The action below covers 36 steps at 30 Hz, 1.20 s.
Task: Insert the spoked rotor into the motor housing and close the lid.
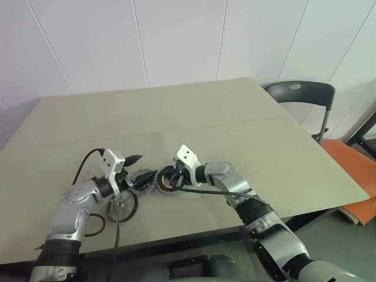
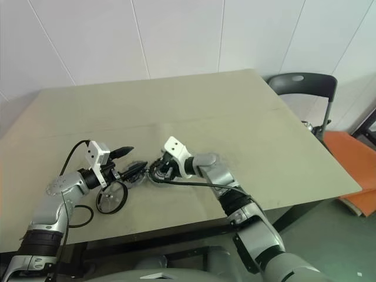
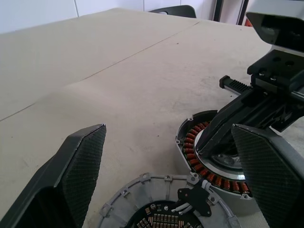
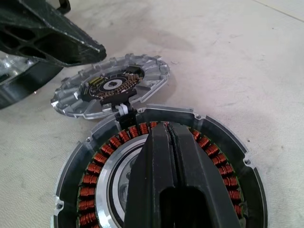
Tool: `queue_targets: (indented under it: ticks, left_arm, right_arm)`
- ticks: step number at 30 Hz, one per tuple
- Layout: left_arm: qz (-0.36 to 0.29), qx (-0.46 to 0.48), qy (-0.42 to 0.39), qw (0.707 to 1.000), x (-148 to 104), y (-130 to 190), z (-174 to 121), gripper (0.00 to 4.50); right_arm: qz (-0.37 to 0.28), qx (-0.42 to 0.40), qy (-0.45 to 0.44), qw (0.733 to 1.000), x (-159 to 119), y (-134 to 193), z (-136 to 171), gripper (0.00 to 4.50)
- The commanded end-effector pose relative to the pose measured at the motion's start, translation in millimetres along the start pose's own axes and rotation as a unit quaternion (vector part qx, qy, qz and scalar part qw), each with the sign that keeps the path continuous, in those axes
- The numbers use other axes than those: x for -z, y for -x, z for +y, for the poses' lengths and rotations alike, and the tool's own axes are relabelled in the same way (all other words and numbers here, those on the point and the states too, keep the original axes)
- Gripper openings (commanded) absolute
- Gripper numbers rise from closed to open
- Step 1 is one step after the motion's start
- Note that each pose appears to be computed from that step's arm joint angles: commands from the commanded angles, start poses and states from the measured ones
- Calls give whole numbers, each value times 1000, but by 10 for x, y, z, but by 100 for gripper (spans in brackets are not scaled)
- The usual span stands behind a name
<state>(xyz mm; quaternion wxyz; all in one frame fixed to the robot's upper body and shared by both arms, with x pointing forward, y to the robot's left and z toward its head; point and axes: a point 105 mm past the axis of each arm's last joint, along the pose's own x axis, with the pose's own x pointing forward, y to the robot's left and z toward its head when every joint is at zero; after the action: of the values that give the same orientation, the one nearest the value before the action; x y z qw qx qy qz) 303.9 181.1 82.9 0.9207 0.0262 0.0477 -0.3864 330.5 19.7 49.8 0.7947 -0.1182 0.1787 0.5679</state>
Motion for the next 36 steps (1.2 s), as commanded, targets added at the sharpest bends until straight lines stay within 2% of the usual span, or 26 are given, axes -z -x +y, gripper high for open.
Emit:
queue_targets:
  ticks: [1,5,7,9,11,13,22,26,30,36]
  left_arm:
    - [-16,-1,-23,1000,-132,-10,22,450]
    - [-16,-2,-24,1000,-132,-8,23,450]
    - [-15,-2,-24,1000,-131,-13,24,450]
    - [-15,-1,-24,1000,-130,-16,23,450]
    - [-16,-1,-25,1000,-135,-20,25,450]
    - [-19,-1,-24,1000,-150,-27,25,450]
    - [-27,-1,-19,999,-189,-7,29,450]
    - [-72,-5,8,997,-388,33,30,450]
    - [-127,-15,83,988,-646,254,3,450]
    - [-116,-89,228,963,-594,741,68,450]
  right_arm:
    - [86,-4,-22,996,391,15,18,4]
    - [107,-16,-27,994,485,67,38,4]
    - [67,1,-30,997,341,74,-45,4]
    - [-8,14,-61,998,61,91,-139,4]
    - [-82,6,-90,993,-213,154,-190,4]
    - [-117,-7,-97,988,-351,222,-205,4]
    - [-116,-34,-76,990,-343,358,-196,4]
    - [-119,-43,-64,990,-389,387,-184,4]
    - [-110,-47,-53,991,-377,405,-184,4]
    - [-98,-69,-37,992,-357,458,-138,4]
